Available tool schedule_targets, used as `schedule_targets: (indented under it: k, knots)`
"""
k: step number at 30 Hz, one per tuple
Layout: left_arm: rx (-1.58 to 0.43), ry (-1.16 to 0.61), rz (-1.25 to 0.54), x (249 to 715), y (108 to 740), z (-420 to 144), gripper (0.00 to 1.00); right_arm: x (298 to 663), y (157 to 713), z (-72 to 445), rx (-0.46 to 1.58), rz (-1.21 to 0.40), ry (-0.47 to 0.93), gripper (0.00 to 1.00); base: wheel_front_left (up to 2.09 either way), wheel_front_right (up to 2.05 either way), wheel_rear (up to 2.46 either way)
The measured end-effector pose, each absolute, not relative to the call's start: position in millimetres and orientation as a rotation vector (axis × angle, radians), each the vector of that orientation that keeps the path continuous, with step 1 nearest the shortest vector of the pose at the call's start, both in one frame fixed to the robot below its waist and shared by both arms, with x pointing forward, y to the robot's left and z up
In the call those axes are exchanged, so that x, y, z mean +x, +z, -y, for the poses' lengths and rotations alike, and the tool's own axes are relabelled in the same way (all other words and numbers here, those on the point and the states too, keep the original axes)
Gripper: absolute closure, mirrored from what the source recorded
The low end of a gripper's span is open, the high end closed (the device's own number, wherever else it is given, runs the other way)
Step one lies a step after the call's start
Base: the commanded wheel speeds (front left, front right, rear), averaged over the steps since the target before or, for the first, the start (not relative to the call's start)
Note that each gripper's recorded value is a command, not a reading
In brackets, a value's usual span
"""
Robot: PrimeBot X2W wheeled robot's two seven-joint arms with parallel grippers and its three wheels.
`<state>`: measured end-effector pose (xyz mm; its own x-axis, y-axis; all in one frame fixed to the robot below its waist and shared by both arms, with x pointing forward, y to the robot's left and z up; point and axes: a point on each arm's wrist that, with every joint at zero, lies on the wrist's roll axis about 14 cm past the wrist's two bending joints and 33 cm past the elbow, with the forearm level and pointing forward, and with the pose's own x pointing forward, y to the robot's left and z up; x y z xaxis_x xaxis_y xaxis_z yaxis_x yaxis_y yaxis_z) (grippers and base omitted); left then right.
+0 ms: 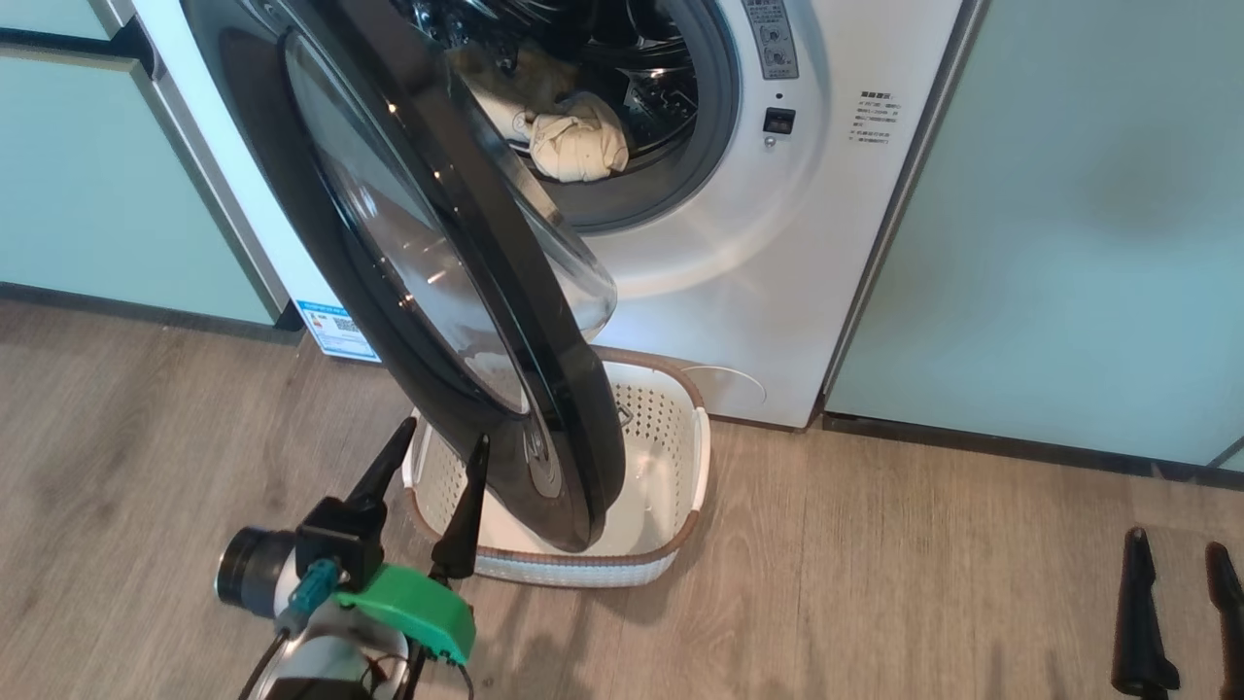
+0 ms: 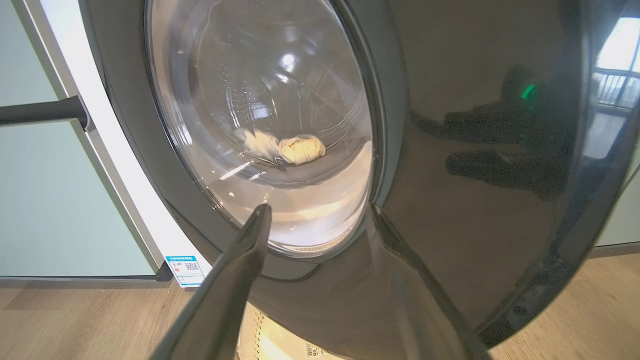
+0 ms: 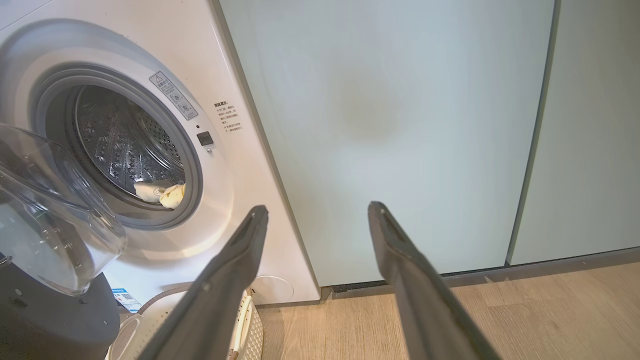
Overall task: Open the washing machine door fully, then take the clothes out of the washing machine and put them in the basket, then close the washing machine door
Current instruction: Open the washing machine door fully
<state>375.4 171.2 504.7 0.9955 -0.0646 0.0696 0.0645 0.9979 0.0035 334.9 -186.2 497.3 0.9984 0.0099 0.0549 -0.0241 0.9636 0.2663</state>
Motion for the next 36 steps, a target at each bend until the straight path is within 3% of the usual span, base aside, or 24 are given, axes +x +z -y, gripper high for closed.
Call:
schedule_targets:
  k: [4,9,10,11,12,13,24,31,36]
  knots:
    - [0.001,-0.066,0.071,375.6,505.0,-170.7,0.04,334.2,498.0,186.8,0.27,0.056,0.015,0.0,0.0,0.0,0.0]
    - [0.001,-0.067,0.072,375.7,505.3,-170.5,0.0,333.5,498.5,187.5,0.27,0.058,0.013,0.0,0.0,0.0,0.0]
    - [0.001,-0.067,0.071,375.6,505.0,-170.5,0.09,333.5,498.3,187.5,0.27,0.057,0.013,0.0,0.0,0.0,0.0]
    - [0.0,-0.067,0.069,375.5,504.4,-170.4,0.56,333.5,498.4,187.5,0.27,0.057,0.013,0.0,0.0,0.0,0.0]
    - [0.0,-0.067,0.066,375.4,503.6,-170.4,0.56,333.5,498.3,187.6,0.27,0.057,0.013,0.0,0.0,0.0,0.0]
    - [0.0,-0.067,0.062,375.2,502.1,-170.4,1.0,333.5,498.3,187.6,0.27,0.057,0.013,0.0,0.0,0.0,0.0]
    - [-0.001,-0.057,0.069,376.0,504.5,-173.8,1.0,334.0,496.8,187.2,0.275,0.052,0.013,0.0,0.0,0.0,0.0]
    - [0.027,0.06,0.206,382.0,548.9,-204.9,1.0,334.7,496.2,186.6,0.279,0.05,0.014,0.0,0.0,0.0,0.0]
    - [0.086,0.117,0.442,386.2,627.7,-222.3,1.0,334.6,496.9,186.8,0.279,0.053,0.014,0.0,0.0,0.0,0.0]
